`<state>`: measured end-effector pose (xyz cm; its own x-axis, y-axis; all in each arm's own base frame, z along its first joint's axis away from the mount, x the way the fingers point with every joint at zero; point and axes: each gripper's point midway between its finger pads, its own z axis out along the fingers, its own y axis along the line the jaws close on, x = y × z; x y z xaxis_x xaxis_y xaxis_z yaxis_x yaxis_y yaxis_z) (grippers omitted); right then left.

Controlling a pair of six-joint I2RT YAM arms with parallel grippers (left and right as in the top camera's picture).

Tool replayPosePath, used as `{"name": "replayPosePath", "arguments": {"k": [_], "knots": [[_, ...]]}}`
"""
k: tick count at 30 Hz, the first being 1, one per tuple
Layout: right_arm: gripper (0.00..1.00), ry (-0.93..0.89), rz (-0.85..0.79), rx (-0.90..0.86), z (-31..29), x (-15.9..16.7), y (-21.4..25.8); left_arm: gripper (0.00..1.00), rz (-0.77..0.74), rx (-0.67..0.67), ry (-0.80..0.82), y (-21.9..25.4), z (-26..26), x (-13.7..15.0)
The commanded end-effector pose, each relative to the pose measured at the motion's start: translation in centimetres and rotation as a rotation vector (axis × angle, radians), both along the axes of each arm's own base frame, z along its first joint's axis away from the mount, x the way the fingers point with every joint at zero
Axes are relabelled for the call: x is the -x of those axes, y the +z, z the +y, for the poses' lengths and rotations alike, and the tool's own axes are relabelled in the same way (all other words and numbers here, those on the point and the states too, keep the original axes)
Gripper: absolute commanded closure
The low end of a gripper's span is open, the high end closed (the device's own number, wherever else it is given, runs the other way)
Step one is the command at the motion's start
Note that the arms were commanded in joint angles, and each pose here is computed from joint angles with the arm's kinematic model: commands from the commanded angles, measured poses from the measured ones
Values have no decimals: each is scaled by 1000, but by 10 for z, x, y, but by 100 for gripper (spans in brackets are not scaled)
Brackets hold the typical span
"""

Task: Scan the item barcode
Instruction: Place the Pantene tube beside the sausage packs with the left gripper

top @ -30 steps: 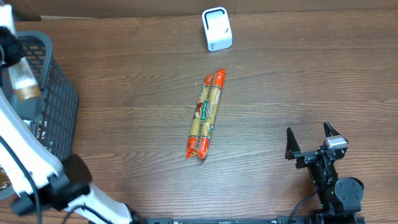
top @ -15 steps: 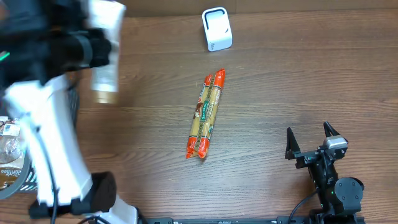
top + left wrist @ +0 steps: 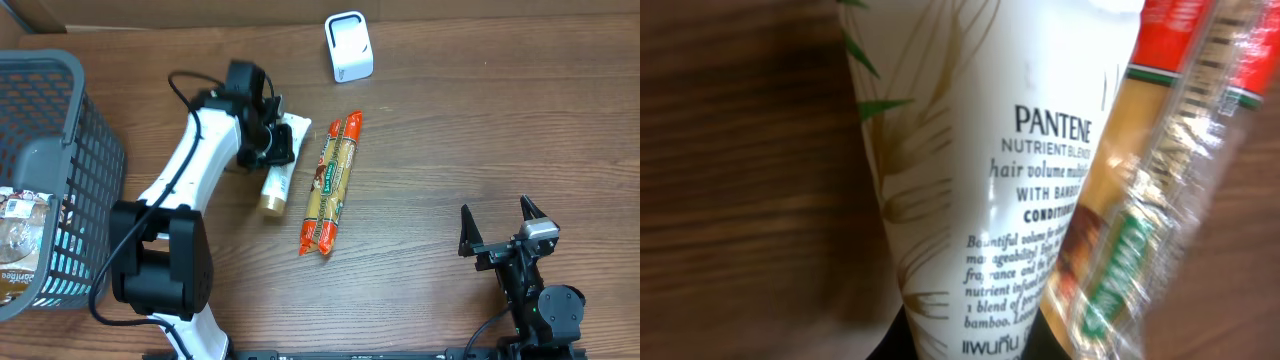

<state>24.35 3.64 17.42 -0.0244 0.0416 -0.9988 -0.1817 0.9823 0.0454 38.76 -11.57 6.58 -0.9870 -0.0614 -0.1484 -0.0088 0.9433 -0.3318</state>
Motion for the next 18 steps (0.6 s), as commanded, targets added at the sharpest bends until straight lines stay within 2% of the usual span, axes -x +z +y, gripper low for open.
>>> {"name": "replayPosePath", "arguments": {"k": [1, 2, 3, 5, 6, 12, 18], "knots": [[0, -3, -5, 4, 0, 0, -2, 96, 16, 114, 63, -3, -18, 10], [0, -3, -5, 4, 0, 0, -2, 95, 16, 118, 77, -8, -18, 10], [0, -3, -5, 4, 0, 0, -2, 88, 19, 120, 87, -12, -17, 12], [0, -3, -5, 4, 0, 0, -2, 61, 32, 117, 89, -17, -17, 16], [0, -3, -5, 4, 0, 0, -2, 53, 40, 114, 88, -18, -16, 18], [0, -3, -5, 4, 0, 0, -2, 47, -12, 141, 55, 7, -18, 11], [0, -3, -5, 4, 0, 0, -2, 42, -223, 115, 66, 117, 13, -21]]}}
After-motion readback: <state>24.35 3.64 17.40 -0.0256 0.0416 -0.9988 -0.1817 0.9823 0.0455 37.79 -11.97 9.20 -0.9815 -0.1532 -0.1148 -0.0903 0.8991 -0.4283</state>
